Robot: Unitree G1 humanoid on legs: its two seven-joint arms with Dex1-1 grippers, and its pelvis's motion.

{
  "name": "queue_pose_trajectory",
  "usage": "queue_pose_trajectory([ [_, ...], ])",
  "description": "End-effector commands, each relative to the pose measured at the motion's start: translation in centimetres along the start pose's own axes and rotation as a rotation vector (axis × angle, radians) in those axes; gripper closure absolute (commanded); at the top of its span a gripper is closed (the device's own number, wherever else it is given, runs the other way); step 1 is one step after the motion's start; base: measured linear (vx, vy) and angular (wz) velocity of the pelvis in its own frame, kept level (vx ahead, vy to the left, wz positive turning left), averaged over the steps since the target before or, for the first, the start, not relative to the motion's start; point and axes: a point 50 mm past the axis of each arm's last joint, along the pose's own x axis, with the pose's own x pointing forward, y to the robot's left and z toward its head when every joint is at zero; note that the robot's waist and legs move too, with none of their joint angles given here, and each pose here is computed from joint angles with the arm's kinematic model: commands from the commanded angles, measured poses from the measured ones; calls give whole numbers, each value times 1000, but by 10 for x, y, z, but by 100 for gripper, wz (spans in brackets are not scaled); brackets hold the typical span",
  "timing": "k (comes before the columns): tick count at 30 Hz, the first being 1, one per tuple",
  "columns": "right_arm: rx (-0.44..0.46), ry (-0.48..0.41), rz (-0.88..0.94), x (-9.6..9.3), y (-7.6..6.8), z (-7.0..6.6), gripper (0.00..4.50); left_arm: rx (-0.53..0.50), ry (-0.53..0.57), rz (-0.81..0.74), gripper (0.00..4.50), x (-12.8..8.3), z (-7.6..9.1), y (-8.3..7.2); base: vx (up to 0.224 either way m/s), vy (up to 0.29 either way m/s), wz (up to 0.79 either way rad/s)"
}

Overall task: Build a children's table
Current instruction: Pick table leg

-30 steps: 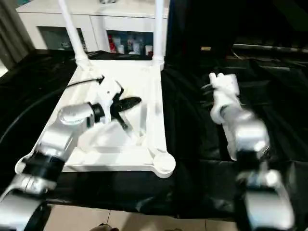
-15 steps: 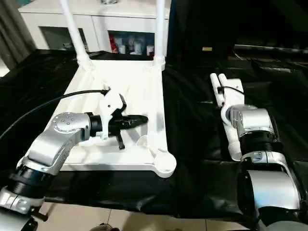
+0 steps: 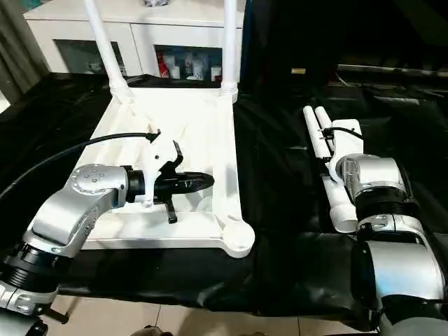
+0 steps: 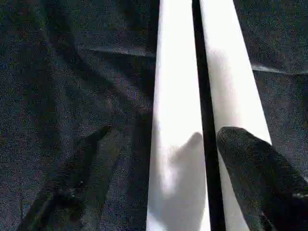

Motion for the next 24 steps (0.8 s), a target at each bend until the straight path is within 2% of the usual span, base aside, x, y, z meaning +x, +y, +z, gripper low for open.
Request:
queue_pose_trajectory([
  [1, 11, -9, -6, -3, -3, 8, 57, 25, 2, -12, 450, -1, 5, -2, 0, 0, 0],
  [3, 37, 26, 9, -2, -3, 5, 47, 25, 5, -13, 450, -1, 5, -2, 0, 0, 0],
  [5, 48, 58, 25, -2, -3, 2, 14, 25, 7, -13, 450, -2, 5, -2, 0, 0, 0],
  [8, 58, 105, 44, -2, -1, -4, 14, 26, 10, -15, 450, -2, 5, -2, 0, 0, 0],
  [15, 94, 134, 72, 0, 5, -8, 14, 28, 14, -21, 450, -3, 6, -2, 0, 0, 0],
  [21, 99, 121, 165, -2, 19, 1, 14, 32, 18, -23, 450, -3, 7, -1, 0, 0, 0],
  [24, 101, 124, 172, -3, 20, 2, 14, 34, 19, -23, 450, -3, 7, -1, 0, 0, 0],
])
